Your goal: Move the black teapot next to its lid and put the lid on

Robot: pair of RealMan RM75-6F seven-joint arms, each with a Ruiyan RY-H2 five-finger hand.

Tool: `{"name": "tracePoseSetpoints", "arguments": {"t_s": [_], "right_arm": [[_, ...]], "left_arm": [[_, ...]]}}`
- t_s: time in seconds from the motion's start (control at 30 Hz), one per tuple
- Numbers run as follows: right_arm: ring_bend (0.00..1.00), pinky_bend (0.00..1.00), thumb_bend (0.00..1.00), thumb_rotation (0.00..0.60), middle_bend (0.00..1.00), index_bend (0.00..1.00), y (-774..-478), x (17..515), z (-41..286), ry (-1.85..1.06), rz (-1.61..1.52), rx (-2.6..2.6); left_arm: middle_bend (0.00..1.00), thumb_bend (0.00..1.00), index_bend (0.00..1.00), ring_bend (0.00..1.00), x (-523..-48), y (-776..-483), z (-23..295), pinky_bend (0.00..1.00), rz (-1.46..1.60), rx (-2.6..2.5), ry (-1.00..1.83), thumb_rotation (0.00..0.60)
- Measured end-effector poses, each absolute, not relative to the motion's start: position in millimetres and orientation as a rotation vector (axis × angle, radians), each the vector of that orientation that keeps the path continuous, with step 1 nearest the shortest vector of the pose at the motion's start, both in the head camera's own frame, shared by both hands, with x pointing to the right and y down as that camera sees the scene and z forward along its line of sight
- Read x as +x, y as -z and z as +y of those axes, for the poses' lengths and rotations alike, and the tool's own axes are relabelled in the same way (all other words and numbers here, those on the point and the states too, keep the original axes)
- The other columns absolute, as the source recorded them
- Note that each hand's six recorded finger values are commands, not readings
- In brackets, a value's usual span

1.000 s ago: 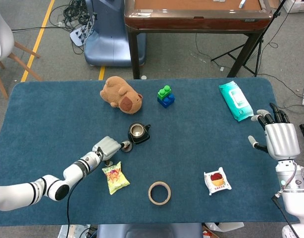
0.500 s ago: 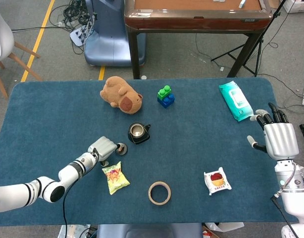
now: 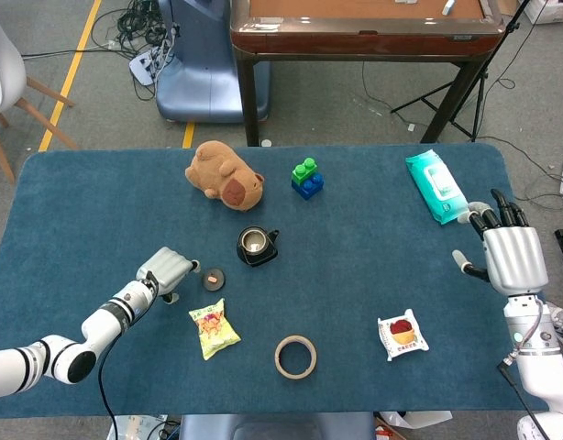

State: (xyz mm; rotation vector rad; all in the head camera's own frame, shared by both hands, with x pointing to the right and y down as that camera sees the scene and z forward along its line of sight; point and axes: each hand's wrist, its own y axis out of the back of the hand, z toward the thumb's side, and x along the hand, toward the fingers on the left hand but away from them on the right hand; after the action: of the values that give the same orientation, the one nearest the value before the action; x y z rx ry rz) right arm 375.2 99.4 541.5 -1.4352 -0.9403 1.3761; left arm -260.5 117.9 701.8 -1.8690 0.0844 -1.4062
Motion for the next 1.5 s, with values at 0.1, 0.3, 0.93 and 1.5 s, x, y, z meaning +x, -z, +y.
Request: {"name": "tracePoseSetpoints", "arguments": {"t_s": [0.1, 0.3, 0.93, 1.5], "right_arm": [[0.07, 0.16, 0.2, 0.6, 0.26, 0.36, -541.8, 375.8, 100.2, -1.378, -0.94, -1.436], [0.07, 0.16, 0.2, 0.6, 0.26, 0.36, -540.1, 380.3, 101.3, -1.387, -0.948, -1.428], [0.07, 0.16, 0.2, 0.6, 0.26, 0.36, -539.3, 393.7, 104.9, -1.411, -0.971, -1.425], [0.07, 0.16, 0.2, 0.6, 0.26, 0.36, -540.3, 398.5, 105.7, -1.42, -0.976, -1.425]], "left_arm": [[0.75, 0.21, 0.28, 0.6, -254.5, -701.4, 118.0, 0.56, 0.128, -1.855, 1.36, 0.6], [0.75, 0.21, 0.27, 0.6, -237.0, -710.5, 116.6, 0.56, 0.171, -1.867, 1.326, 0.6], [0.75, 0.21, 0.24, 0.6, -212.6, -733.7, 124.4, 0.56, 0.112, -1.869, 1.336, 0.6], [0.77, 0.21, 0.25, 0.61, -214.4, -741.8, 120.9, 0.56, 0.108, -1.849, 1.368, 0.6]]}}
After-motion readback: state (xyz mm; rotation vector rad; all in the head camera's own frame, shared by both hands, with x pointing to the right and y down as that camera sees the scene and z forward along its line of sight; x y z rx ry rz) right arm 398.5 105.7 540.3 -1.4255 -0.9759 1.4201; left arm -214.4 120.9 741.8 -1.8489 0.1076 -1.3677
